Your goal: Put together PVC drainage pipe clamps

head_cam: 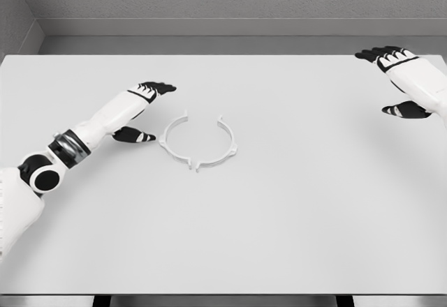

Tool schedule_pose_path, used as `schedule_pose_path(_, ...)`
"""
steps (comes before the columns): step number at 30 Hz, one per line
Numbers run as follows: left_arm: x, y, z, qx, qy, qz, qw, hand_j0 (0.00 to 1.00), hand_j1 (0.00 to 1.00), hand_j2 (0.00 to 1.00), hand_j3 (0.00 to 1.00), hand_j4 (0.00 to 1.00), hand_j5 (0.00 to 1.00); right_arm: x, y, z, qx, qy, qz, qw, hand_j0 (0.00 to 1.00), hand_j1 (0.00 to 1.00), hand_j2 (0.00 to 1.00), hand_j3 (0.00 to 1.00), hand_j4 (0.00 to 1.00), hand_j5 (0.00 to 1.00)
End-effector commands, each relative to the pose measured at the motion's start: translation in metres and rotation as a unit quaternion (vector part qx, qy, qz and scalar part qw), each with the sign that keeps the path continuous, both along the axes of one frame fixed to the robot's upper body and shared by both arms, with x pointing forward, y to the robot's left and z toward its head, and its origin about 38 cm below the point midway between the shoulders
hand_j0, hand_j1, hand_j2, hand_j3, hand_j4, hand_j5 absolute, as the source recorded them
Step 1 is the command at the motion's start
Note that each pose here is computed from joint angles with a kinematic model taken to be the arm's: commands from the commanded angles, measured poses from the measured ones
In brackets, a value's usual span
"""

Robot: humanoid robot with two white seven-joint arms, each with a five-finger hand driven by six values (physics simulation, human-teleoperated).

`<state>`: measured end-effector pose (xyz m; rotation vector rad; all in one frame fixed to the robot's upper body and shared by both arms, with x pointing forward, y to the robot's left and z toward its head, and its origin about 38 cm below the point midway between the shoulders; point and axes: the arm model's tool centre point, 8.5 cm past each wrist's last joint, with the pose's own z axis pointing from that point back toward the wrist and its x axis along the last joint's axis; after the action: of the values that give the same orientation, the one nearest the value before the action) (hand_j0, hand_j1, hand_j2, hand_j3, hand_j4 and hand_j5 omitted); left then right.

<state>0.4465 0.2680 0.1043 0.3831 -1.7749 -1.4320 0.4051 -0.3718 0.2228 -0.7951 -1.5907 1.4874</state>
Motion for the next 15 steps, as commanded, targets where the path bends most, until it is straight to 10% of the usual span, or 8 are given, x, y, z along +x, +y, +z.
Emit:
schedule_pose_path(1,0.0,0.002,-0.007,-0.002,0.01,0.006,0.9999,1.0,1.0,1.0,1.0,1.0,1.0,0.0,0.001,0.0,0.002,0.001,0.002,1.0,1.0,1.0,1.0,1.0,1.0,1.0)
schedule_pose_path(15,0.002,-0.008,-0.006,-0.014,0.008,0.001,0.9999,1.0,1.0,1.0,1.0,1.0,1.0,0.0,0.003,0.0,0.002,0.001,0.005,1.0,1.0,1.0,1.0,1.0,1.0,1.0)
